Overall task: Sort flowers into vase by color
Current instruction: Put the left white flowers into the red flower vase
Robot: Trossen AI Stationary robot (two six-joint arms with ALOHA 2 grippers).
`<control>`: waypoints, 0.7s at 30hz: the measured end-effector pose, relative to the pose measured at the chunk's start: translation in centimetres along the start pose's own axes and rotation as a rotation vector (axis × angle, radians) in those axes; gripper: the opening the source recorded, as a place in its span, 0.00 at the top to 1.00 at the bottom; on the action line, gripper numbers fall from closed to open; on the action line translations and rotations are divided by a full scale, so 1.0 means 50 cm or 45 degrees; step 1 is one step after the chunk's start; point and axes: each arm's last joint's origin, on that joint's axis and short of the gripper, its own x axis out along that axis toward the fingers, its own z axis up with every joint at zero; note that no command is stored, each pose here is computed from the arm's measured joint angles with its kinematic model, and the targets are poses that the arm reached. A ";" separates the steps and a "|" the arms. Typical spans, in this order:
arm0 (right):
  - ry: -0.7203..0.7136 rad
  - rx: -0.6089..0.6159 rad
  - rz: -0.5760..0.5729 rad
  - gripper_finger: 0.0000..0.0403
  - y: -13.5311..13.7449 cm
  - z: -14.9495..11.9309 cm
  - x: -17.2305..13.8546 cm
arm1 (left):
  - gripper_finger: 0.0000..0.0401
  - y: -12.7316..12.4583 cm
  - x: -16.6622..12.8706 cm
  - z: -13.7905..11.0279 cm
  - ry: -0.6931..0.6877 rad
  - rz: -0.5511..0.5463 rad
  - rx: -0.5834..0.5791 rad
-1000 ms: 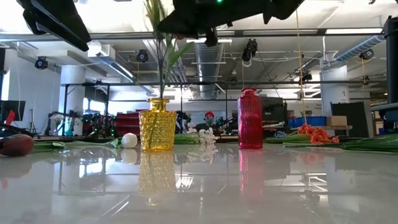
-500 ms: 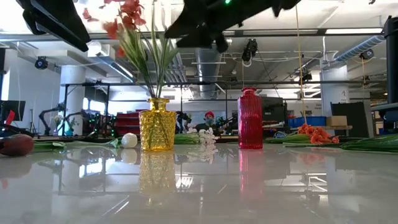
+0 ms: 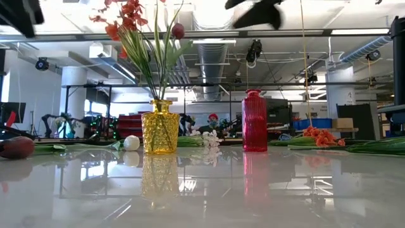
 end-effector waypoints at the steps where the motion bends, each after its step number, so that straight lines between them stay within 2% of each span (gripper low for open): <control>1: 0.052 0.033 0.016 0.36 -0.002 -0.006 -0.023 | 0.64 -0.003 -0.008 -0.006 0.012 -0.003 0.001; 5: 0.320 0.240 0.099 0.39 -0.007 -0.040 -0.091 | 0.64 -0.014 -0.031 -0.027 0.039 -0.036 -0.012; 7: 0.472 0.348 0.060 0.40 -0.006 -0.069 -0.108 | 0.64 -0.022 -0.041 -0.036 0.041 -0.071 0.001; 9: 0.619 0.406 -0.042 0.41 -0.006 -0.104 -0.115 | 0.64 -0.033 -0.047 -0.044 0.002 -0.116 0.036; 13: 0.897 0.435 -0.227 0.42 -0.007 -0.178 -0.107 | 0.64 -0.060 -0.058 -0.051 -0.146 -0.253 0.169; 17: 1.007 0.433 -0.351 0.40 -0.015 -0.237 -0.082 | 0.64 -0.084 -0.065 -0.045 -0.267 -0.367 0.263; 21: 1.098 0.400 -0.446 0.35 -0.034 -0.290 -0.064 | 0.64 -0.093 -0.069 -0.040 -0.336 -0.401 0.314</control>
